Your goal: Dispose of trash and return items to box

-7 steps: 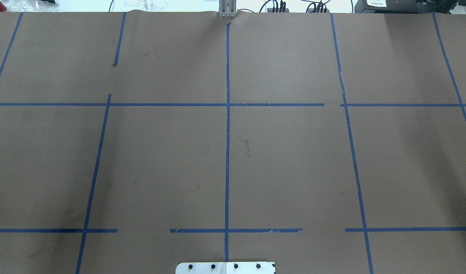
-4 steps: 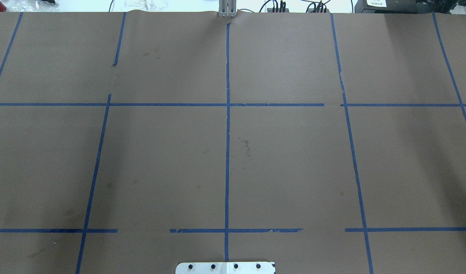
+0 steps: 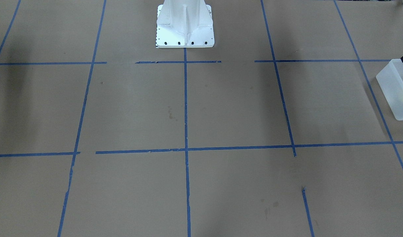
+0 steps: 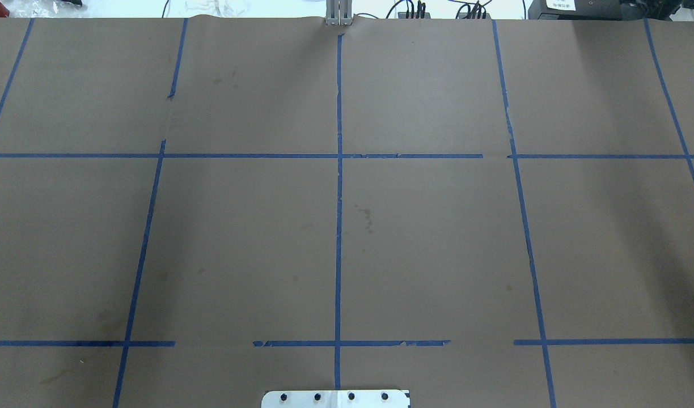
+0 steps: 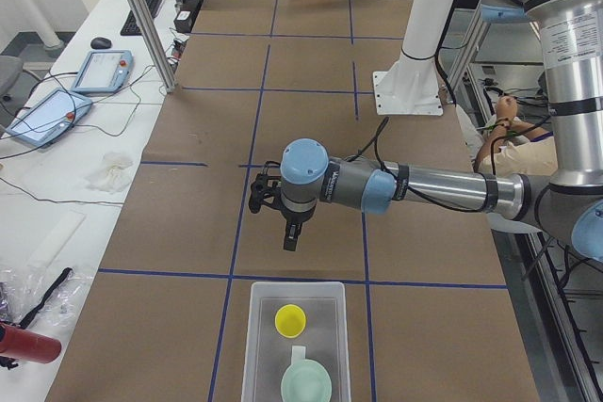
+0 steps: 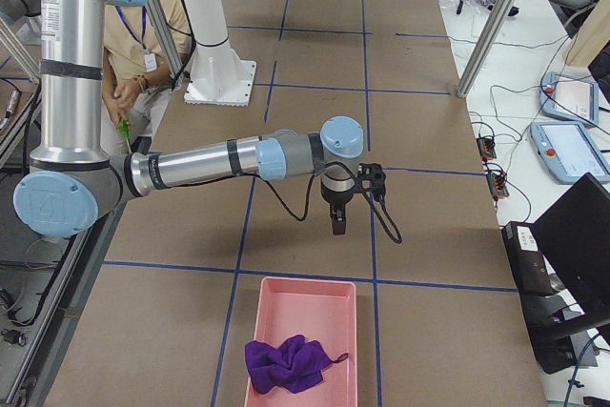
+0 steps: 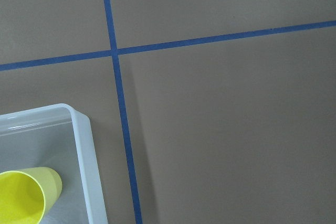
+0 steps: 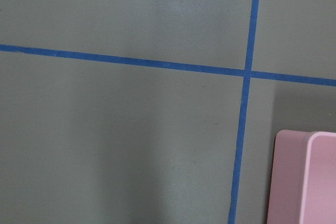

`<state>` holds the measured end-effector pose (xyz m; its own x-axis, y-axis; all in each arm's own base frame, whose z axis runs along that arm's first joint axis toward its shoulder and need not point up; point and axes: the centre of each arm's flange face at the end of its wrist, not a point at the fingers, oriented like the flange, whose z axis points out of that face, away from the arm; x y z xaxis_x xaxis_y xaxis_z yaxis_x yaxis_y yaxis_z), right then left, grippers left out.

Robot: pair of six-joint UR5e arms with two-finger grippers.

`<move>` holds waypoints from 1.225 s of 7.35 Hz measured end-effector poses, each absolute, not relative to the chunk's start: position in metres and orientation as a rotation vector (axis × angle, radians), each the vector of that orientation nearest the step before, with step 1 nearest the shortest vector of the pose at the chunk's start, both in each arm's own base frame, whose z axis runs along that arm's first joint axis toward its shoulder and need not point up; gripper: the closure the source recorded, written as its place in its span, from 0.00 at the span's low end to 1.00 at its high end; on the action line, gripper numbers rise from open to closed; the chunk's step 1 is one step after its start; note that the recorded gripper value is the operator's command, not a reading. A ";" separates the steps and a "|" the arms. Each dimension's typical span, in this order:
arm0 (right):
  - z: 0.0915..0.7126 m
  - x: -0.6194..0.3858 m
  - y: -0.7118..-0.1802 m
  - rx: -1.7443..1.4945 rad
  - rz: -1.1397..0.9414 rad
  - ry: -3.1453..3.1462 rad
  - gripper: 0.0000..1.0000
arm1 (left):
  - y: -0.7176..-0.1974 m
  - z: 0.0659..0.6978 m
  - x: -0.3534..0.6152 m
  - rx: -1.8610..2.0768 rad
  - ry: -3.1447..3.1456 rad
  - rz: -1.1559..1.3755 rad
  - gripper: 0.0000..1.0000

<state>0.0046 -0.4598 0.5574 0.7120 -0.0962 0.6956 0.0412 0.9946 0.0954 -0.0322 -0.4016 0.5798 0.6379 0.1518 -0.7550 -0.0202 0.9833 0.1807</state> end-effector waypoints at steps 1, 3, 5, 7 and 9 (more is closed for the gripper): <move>0.561 0.005 -0.456 0.067 -0.074 -0.775 0.00 | -0.405 0.589 -0.032 0.146 0.873 0.091 0.00; 0.573 0.007 -0.443 0.044 -0.069 -0.774 0.00 | -0.408 0.600 -0.031 0.127 0.872 0.083 0.00; 0.577 0.009 -0.439 0.038 -0.068 -0.770 0.00 | -0.411 0.601 -0.032 0.132 0.847 0.085 0.00; 0.580 0.008 -0.437 0.029 -0.062 -0.775 0.00 | -0.415 0.602 -0.038 0.154 0.744 0.081 0.00; 0.580 0.007 -0.434 0.019 -0.052 -0.788 0.00 | -0.417 0.603 -0.040 0.157 0.718 0.080 0.00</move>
<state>0.0074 -0.4339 0.5803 0.7040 -0.0539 0.7082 0.0400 0.9985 0.0363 -0.0398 -0.4167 0.6031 0.7507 0.1266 -0.6484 -0.0186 0.9851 0.1709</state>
